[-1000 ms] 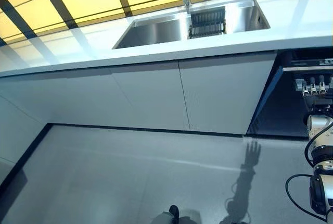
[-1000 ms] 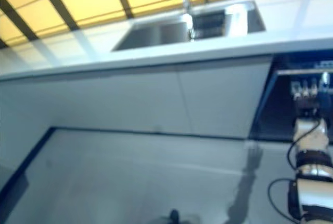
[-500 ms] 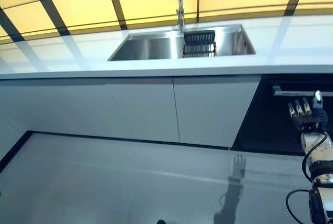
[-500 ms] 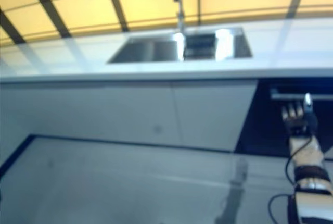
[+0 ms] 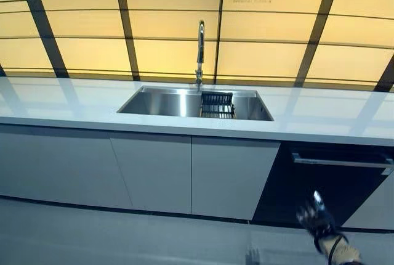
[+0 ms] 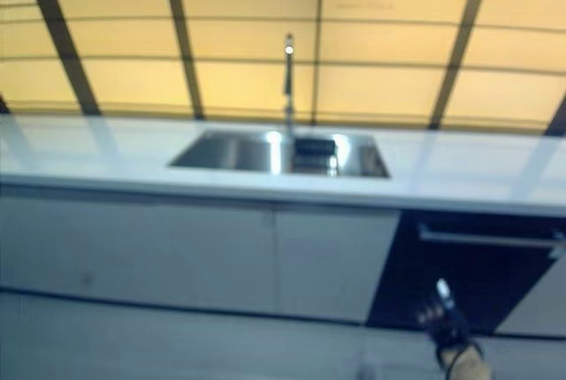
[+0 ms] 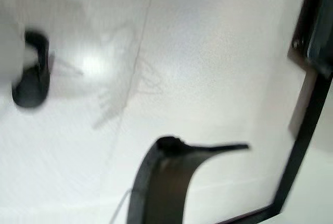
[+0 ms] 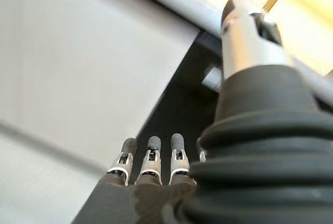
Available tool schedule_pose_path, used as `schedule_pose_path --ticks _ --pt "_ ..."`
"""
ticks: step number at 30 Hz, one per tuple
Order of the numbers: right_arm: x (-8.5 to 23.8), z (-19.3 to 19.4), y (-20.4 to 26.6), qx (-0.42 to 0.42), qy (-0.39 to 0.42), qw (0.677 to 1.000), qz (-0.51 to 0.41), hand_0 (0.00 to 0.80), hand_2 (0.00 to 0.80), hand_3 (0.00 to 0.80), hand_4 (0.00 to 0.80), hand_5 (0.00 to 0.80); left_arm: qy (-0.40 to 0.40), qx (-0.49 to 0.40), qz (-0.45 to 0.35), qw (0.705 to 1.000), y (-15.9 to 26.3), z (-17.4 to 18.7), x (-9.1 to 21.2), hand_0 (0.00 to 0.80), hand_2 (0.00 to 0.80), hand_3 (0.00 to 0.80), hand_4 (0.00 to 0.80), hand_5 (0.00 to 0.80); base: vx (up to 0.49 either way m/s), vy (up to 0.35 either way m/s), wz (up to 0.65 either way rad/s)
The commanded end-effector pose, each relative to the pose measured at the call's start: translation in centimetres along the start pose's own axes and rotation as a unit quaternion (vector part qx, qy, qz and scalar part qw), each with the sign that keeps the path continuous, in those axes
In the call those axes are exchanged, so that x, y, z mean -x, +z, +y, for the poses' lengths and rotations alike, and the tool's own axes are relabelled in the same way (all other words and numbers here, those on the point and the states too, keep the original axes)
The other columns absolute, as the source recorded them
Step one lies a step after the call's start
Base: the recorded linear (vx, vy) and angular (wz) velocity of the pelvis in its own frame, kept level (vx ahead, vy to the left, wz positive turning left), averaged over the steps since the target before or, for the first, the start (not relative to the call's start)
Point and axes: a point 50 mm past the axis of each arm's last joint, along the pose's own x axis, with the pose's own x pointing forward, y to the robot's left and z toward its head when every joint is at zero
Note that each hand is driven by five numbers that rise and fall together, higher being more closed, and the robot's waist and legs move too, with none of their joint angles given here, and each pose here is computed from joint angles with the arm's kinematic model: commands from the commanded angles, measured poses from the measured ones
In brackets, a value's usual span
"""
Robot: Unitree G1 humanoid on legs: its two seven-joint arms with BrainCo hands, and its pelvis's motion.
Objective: Take plates into dishwasher
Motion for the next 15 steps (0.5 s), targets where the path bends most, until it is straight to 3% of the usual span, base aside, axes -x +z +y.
schedule_pose_path --ticks 1,8,15 --pt "0.3 -0.9 -2.2 0.022 0.010 0.999 0.035 0.000 0.000 0.000 0.000 0.000 0.018 -0.064 0.025 0.997 0.1 -1.0 -0.3 0.000 0.000 0.000 0.000 0.000 0.000 0.046 -0.08" --pt "3.3 -6.2 -8.2 0.037 -0.072 0.988 0.129 0.000 0.000 0.000 0.000 0.000 0.021 -0.102 0.044 0.994 -0.1 -1.2 -0.4 0.000 0.000 0.000 0.000 0.000 0.005 0.030 -0.04" --pt "7.0 -10.3 -12.7 0.089 -0.164 0.954 0.234 0.000 0.000 0.000 0.000 0.000 0.001 -0.104 0.086 0.991 -2.1 -2.0 -0.3 0.000 0.000 0.000 0.000 0.000 0.027 0.030 -0.07"
